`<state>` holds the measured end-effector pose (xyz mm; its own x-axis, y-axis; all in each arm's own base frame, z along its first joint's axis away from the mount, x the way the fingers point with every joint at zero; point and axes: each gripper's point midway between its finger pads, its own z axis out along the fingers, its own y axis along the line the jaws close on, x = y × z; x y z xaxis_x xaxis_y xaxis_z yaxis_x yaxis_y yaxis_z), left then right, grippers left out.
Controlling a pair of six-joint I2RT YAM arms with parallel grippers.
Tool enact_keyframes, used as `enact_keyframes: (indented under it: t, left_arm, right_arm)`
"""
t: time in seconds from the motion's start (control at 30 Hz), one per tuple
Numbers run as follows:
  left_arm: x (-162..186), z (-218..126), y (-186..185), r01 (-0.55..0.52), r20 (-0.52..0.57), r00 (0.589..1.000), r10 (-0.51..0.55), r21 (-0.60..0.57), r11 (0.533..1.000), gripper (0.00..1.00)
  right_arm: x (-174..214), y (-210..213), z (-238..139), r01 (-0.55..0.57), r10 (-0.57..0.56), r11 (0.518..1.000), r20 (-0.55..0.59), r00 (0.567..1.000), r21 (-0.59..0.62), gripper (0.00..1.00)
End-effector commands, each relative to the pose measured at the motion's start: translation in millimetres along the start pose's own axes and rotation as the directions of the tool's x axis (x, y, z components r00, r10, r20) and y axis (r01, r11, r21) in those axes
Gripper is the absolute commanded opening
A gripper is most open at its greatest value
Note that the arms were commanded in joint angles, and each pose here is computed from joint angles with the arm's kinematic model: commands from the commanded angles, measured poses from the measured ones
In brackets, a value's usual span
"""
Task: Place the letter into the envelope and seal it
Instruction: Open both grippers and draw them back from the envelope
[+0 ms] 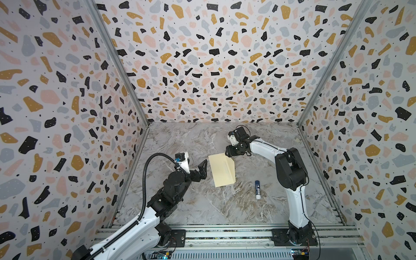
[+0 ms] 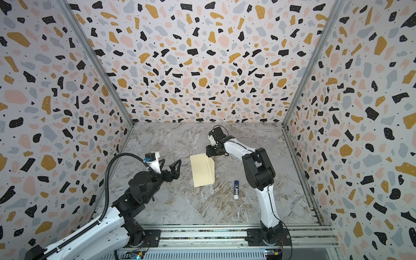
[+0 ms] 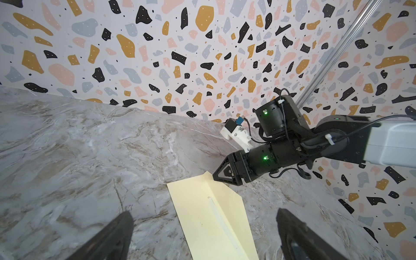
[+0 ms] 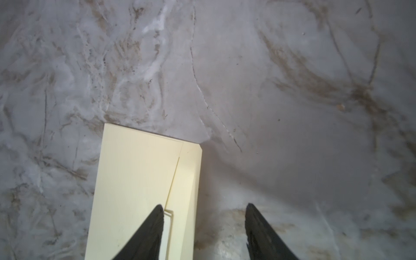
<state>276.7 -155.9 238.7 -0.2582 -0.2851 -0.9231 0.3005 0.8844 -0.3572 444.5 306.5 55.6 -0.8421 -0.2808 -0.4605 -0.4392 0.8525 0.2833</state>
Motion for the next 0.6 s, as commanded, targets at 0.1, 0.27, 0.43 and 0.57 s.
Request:
enact_keyframes:
  t: [0.1, 0.27, 0.43, 0.57]
  left_arm:
    - [-4, -1, 7, 0.015, 0.032, 0.999, -0.014, -0.024, 1.0, 0.99]
    - [-3, -1, 8, 0.022, 0.031, 0.999, -0.021, -0.029, 0.999, 0.99]
    - [-3, -1, 6, 0.031, 0.032, 0.999, -0.03, -0.021, 0.999, 1.0]
    - [-4, -1, 4, 0.038, 0.034, 0.999, -0.038, -0.009, 0.999, 0.99]
  right_arm:
    - [6, 12, 5, 0.005, -0.006, 1.0, -0.054, 0.999, -0.022, 0.41]
    - [11, 13, 8, -0.012, 0.009, 0.999, -0.071, 0.997, -0.034, 0.15]
    - [-4, 23, -14, -0.046, 0.046, 0.995, 0.002, 0.999, -0.088, 0.03]
    - [-22, 30, -50, -0.13, 0.155, 0.969, 0.111, 0.982, -0.208, 0.0]
